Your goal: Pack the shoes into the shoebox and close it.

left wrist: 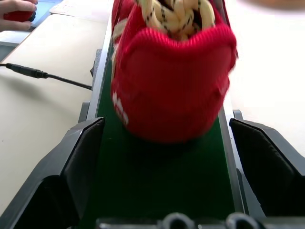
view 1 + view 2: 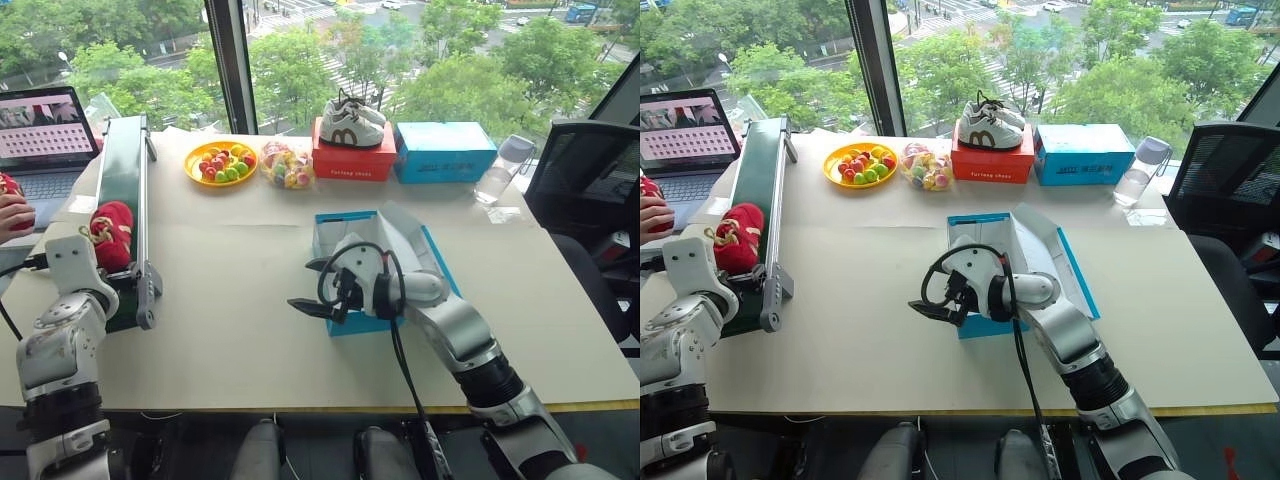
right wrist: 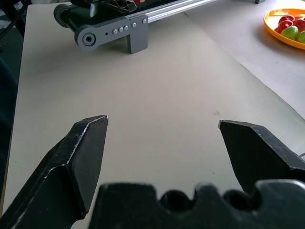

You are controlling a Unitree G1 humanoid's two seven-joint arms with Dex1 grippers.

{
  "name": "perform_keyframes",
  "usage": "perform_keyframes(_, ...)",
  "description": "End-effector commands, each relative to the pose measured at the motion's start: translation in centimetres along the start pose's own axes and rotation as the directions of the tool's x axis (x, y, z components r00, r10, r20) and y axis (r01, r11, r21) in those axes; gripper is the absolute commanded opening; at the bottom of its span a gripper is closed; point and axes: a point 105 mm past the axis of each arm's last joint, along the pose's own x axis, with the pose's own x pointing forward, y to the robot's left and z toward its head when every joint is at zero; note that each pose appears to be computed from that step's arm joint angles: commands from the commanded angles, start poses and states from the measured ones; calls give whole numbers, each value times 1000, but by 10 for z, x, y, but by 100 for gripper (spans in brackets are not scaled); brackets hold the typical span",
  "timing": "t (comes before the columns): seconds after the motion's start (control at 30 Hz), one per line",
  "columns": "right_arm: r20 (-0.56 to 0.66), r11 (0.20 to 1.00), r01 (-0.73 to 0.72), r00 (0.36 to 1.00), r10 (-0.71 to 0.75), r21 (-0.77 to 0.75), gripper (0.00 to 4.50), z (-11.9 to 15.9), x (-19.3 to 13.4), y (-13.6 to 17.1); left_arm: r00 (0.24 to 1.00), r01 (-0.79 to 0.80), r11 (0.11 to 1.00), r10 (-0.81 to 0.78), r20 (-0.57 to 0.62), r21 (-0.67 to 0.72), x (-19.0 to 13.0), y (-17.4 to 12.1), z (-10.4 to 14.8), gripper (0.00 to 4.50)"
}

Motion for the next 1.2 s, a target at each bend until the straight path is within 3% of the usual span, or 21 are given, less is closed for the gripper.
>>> perform_keyframes(0.03,70,998,40,997,-36,-57,448,22,-7,-7,1000,28,999,-28,11,-35,-1,-8,7,424)
perform_keyframes(0.2,79,995,68,995,-63,-66,450,26,-11,-15,999,42,996,-40,22,-75,-2,-12,12,269)
perform_keyframes(0.23,80,995,76,994,-71,-67,450,27,-12,-18,999,45,996,-43,31,-81,-3,-13,15,259)
perform_keyframes(0.37,88,994,91,992,-85,-64,450,29,-15,-22,993,65,993,-54,106,-99,-4,-18,32,259)
perform_keyframes(0.43,93,993,98,991,-92,-60,450,30,-15,-23,951,129,986,-91,296,-110,-13,-29,66,259)
perform_keyframes(0.5,98,993,106,990,-101,-54,450,31,-15,-25,906,183,977,-125,404,-109,-21,-38,85,259)
perform_keyframes(0.6,126,967,223,963,-239,126,450,31,-15,-50,802,375,927,-326,501,3,-42,-89,98,259)
perform_keyframes(0.7,94,860,279,932,-349,427,450,23,-19,-74,687,575,814,-532,495,78,-66,-146,90,259)
perform_keyframes(0.77,153,684,183,904,-400,707,450,33,-18,-86,609,684,722,-645,462,107,-82,-175,82,259)
perform_keyframes(0.8,165,601,121,902,-399,790,450,35,-17,-87,568,725,678,-687,453,120,-91,-187,79,259)
perform_keyframes(0.87,209,514,19,901,-381,857,450,46,-16,-85,509,787,609,-730,456,97,-104,-202,79,259)
perform_keyframes(0.97,266,468,-71,892,-366,881,450,63,-21,-82,472,822,563,-759,449,89,-112,-213,78,259)
perform_keyframes(1.2,277,467,-71,879,-389,881,450,78,-25,-82,394,888,456,-825,406,64,-123,-237,69,259)
